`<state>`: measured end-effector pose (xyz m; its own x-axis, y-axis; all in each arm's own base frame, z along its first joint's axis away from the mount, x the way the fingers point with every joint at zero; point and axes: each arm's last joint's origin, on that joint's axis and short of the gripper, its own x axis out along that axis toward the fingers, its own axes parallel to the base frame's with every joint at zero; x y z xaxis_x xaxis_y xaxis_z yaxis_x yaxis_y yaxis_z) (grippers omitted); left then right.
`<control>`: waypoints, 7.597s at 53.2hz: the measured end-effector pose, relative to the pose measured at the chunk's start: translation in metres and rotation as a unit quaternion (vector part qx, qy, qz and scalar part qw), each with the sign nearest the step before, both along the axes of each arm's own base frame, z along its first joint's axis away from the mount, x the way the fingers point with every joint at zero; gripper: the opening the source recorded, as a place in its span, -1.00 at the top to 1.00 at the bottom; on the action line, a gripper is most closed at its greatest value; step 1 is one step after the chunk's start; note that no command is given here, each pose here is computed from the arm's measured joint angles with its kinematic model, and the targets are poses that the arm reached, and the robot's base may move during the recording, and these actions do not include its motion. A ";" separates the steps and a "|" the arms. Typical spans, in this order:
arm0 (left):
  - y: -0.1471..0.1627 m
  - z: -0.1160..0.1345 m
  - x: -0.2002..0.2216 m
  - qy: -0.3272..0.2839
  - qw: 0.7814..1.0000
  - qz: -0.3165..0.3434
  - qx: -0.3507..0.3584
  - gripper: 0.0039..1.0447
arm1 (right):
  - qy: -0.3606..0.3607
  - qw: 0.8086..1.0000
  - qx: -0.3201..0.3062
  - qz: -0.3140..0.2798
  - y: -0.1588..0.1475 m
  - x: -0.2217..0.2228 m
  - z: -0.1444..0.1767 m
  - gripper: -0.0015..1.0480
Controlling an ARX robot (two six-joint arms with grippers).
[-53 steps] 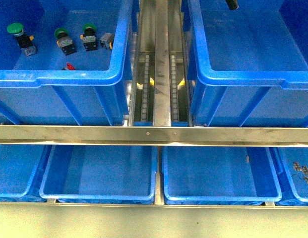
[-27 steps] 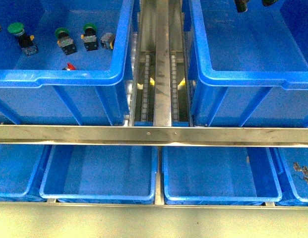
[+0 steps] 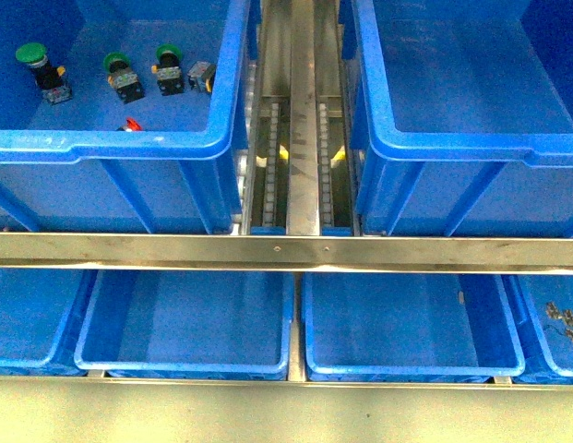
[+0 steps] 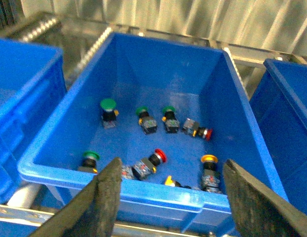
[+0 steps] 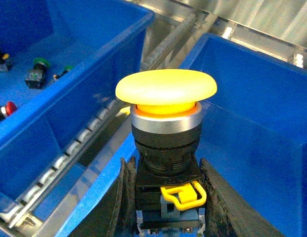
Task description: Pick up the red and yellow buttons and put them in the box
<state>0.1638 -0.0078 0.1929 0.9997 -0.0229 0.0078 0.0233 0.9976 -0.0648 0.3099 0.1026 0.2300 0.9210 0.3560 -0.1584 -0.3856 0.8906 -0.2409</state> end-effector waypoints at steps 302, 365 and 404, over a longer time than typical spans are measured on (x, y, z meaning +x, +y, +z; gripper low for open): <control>0.008 -0.024 -0.066 0.001 1.000 0.011 0.029 -0.86 | -0.055 0.971 0.137 -0.188 -0.090 -0.169 -0.062 0.93; 0.008 -0.024 -0.066 0.001 1.000 0.012 0.029 -0.86 | -0.051 0.971 0.136 -0.191 -0.102 -0.208 -0.060 0.93; 0.008 -0.024 -0.066 0.001 1.000 0.011 0.029 -0.86 | -0.064 0.970 0.138 -0.189 -0.102 -0.213 -0.059 0.39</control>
